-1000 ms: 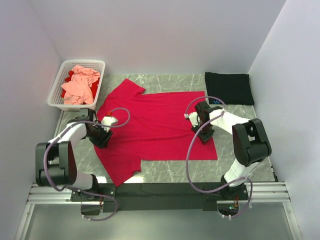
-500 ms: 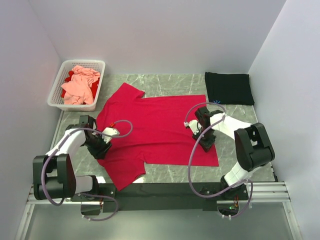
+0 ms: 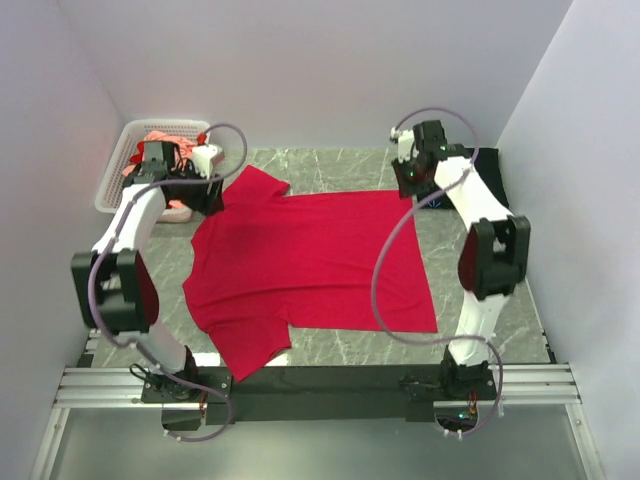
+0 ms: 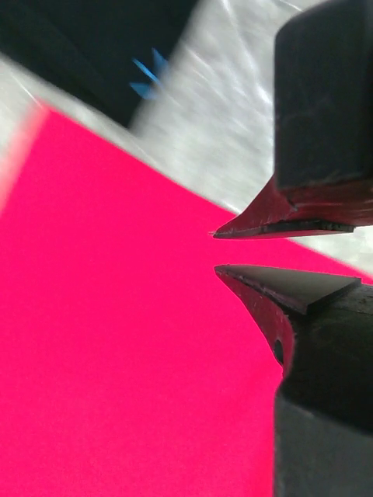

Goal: Fold and stack the t-shirts
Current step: Flatten the tshirt out

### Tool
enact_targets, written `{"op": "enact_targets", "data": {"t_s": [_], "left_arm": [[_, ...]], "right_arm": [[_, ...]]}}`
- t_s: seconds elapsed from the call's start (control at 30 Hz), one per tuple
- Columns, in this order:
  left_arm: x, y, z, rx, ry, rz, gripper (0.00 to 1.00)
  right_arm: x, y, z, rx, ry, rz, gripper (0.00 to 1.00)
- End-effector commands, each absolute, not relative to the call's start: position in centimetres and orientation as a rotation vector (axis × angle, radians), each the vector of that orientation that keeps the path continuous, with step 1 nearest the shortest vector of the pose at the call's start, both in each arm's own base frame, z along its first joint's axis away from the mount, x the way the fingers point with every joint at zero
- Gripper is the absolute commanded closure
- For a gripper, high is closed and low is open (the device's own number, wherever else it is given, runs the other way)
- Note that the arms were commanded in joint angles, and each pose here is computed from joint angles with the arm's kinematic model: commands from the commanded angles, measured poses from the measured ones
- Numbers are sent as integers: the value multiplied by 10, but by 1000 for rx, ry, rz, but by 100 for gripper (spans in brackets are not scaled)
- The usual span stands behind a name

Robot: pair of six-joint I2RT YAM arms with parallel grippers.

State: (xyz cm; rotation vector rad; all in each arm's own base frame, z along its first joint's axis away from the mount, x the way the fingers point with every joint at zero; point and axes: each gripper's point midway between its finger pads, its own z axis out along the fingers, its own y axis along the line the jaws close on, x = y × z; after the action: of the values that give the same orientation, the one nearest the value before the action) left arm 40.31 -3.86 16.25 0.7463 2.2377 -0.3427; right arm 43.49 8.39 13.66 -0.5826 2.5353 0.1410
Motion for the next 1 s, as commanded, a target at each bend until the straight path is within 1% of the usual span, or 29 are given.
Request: {"op": "enact_targets", "data": {"t_s": [0.0, 0.13, 0.27, 0.3, 0.33, 0.4, 0.6, 0.63, 0.73, 0.97], "left_arm": [[453, -42, 174, 545, 2194, -381, 36], [480, -38, 171, 454, 2187, -369, 36], [494, -36, 162, 423, 2178, -366, 35], [496, -37, 161, 422, 2177, -370, 36], [497, -38, 160, 423, 2179, -373, 35], [497, -38, 153, 422, 2193, -378, 35], [498, -34, 145, 442, 2205, -354, 35], [497, -33, 142, 444, 2211, -353, 35], [499, -33, 137, 450, 2221, -350, 35], [511, -29, 121, 418, 2262, -350, 34]], "right_arm": [[481, 80, 131, -391, 2533, 150, 73], [534, 69, 114, -288, 2493, 72, 73], [566, 53, 104, -188, 2456, 13, 68], [572, 47, 93, -167, 2463, -11, 66], [580, 46, 97, -155, 2442, -10, 66], [589, 42, 87, -161, 2448, -19, 64], [589, 30, 54, -210, 2515, -46, 61], [588, 31, 51, -222, 2521, -34, 58], [585, 30, 41, -227, 2550, -4, 55], [582, 33, 27, -236, 2611, 16, 53]]}}
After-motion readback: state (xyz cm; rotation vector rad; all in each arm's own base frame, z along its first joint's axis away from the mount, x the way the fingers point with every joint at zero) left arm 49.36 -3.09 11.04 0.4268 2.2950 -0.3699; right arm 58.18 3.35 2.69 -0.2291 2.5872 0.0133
